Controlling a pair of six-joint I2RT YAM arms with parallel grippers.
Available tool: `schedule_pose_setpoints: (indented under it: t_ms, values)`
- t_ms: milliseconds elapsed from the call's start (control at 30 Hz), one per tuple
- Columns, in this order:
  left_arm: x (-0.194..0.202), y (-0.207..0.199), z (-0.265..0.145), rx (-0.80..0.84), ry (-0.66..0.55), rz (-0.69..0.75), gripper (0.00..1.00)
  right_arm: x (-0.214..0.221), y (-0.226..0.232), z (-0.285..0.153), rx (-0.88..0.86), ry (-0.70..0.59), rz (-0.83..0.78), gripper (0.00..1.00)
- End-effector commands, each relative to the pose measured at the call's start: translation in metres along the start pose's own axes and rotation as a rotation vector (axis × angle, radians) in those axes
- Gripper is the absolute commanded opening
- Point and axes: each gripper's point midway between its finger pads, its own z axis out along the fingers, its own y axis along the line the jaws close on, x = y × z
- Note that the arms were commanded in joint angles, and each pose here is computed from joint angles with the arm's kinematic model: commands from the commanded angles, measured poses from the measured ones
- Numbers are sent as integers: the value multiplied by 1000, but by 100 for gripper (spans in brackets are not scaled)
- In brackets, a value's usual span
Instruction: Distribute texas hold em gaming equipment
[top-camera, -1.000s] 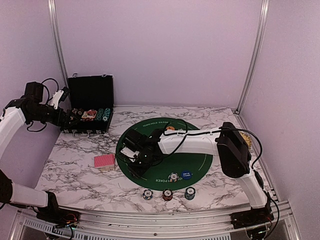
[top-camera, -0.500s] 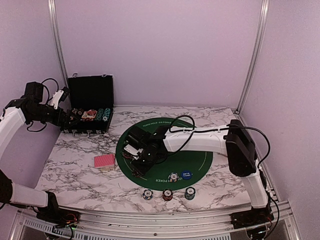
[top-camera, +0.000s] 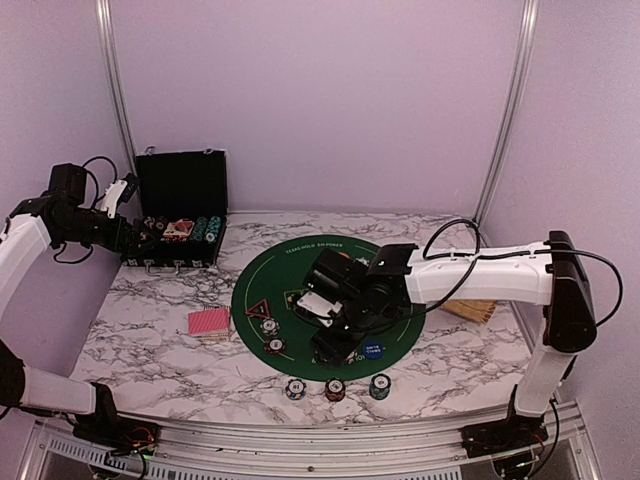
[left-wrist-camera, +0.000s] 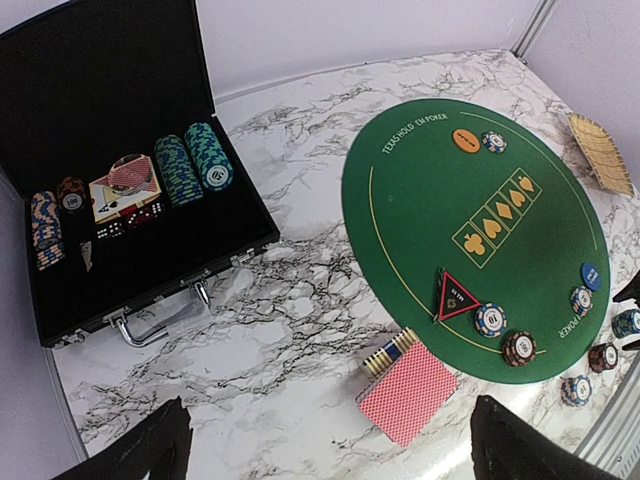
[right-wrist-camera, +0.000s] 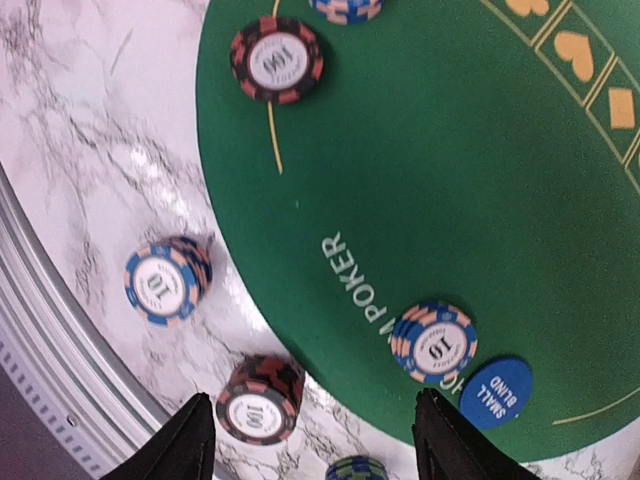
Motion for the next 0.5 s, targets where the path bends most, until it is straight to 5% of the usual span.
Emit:
schedule_pose_setpoints:
  t_ms: [0, 467]
  values:
    - [-5, -6, -10, 10, -18, 12, 99, 37, 14, -7, -39, 83, 1, 70]
    - [-6, -7, -11, 7, -20, 15, 99, 47, 39, 11, -79, 119, -55, 77]
